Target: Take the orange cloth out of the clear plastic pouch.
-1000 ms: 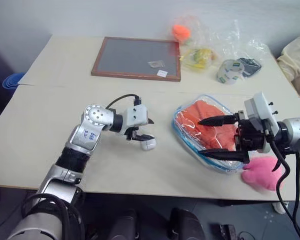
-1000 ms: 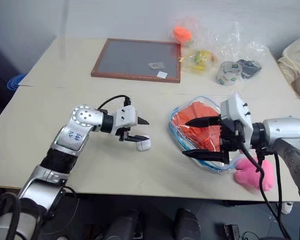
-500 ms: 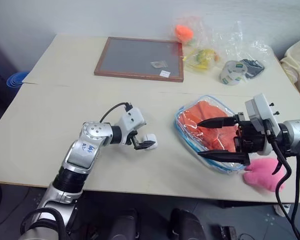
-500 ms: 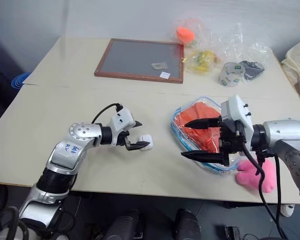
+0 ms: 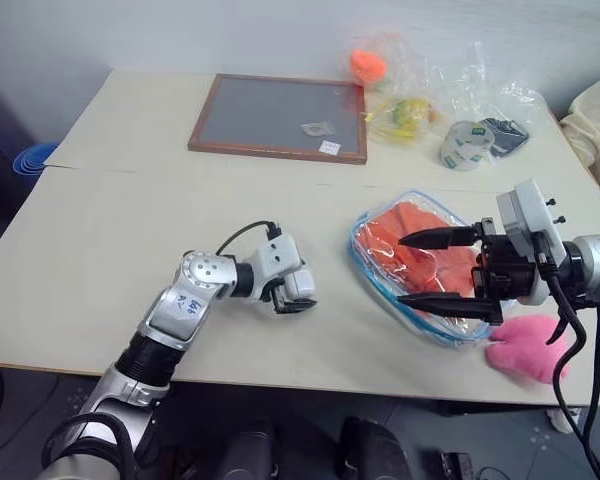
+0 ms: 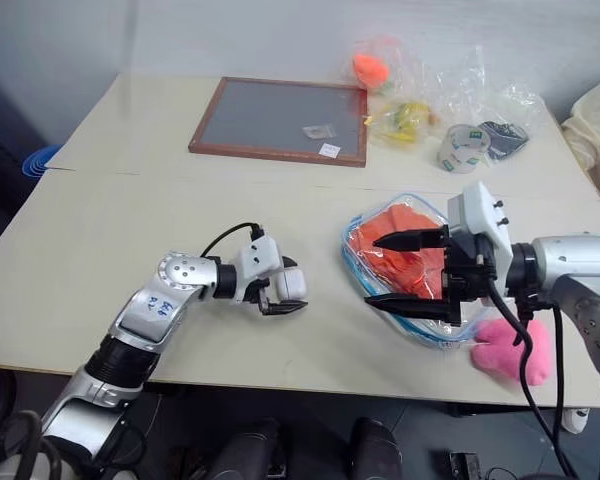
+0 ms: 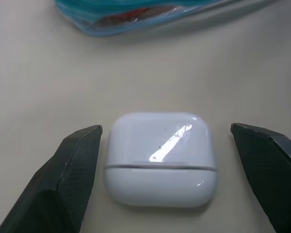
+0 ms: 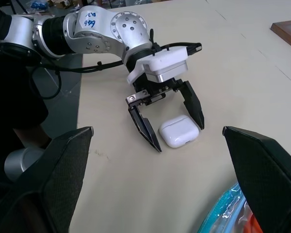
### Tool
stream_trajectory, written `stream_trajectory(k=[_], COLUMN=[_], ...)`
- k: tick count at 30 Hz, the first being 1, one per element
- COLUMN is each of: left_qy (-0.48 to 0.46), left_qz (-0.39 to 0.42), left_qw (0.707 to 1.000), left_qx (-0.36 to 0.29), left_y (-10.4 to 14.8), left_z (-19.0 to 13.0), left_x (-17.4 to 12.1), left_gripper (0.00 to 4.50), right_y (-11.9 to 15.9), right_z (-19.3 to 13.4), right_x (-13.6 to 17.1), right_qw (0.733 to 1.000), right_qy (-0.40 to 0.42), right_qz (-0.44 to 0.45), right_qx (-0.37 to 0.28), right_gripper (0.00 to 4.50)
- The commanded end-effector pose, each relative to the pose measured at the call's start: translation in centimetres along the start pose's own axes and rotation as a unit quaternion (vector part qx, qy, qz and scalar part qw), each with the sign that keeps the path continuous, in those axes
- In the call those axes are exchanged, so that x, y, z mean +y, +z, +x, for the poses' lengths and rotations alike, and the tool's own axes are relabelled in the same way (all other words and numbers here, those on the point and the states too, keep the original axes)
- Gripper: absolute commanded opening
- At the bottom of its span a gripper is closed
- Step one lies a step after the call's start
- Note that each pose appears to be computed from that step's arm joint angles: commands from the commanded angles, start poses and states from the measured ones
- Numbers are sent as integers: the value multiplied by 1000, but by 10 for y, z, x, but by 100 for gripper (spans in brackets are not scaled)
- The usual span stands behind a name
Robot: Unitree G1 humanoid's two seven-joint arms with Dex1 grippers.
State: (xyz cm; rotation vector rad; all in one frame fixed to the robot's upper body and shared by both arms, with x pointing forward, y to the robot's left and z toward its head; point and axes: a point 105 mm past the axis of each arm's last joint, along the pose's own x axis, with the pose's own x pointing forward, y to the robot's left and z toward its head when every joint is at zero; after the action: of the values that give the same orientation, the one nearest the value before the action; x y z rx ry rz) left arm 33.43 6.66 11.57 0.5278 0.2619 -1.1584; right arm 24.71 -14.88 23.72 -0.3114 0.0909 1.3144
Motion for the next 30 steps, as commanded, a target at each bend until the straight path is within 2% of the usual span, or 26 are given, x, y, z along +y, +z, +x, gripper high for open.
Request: stream_trajectory(k=[1, 4, 5, 7, 9, 12, 14, 16, 19, 21, 22, 24, 26, 30], left_qy=[8, 9, 8, 9, 55, 173, 284, 341, 439, 547, 578, 610, 621, 661], left_qz=[7, -6, -2, 4, -20, -73, -117, -137, -176, -219, -230, -251, -258, -279], left_qw=[1000, 1000, 1000, 1000, 998, 982, 952, 930, 881, 806, 779, 747, 735, 690], left_qx=[-3, 2, 3, 3, -15, -26, -20, -13, 13, 59, 73, 83, 86, 96], left_y=[3, -1, -3, -4, -5, -17, -36, -46, -73, -114, -126, -141, -147, -167], left_z=[-2, -6, -7, -7, -13, -48, -90, -113, -161, -226, -247, -270, -278, -308], left_x=[3, 3, 1, -2, 5, 28, 46, 52, 54, 44, 38, 29, 25, 15], left_gripper=[386, 293, 283, 283, 283, 283, 283, 283, 283, 283, 283, 283, 283, 283], right_y=[9, 13, 13, 13, 11, 13, 17, 18, 20, 22, 22, 23, 23, 24], right_z=[1, 2, 3, 4, 7, 11, 17, 20, 28, 40, 43, 49, 52, 58], right_x=[1, 1, 3, 5, 7, 6, 1, -3, -8, -11, -12, -15, -16, -20], right_qw=[1000, 1000, 1000, 999, 999, 998, 998, 998, 997, 995, 994, 993, 992, 990], right_qy=[5, 12, 19, 26, 37, 52, 55, 55, 57, 75, 82, 91, 96, 114], right_qz=[-19, -17, -19, -20, -18, -22, -28, -32, -33, -33, -32, -32, -32, -37], right_qx=[-9, -12, -11, -10, -7, -11, -23, -30, -42, -59, -65, -71, -72, -74], right_gripper=[450, 450, 450, 450, 450, 450, 450, 450, 450, 450, 450, 450, 450, 450])
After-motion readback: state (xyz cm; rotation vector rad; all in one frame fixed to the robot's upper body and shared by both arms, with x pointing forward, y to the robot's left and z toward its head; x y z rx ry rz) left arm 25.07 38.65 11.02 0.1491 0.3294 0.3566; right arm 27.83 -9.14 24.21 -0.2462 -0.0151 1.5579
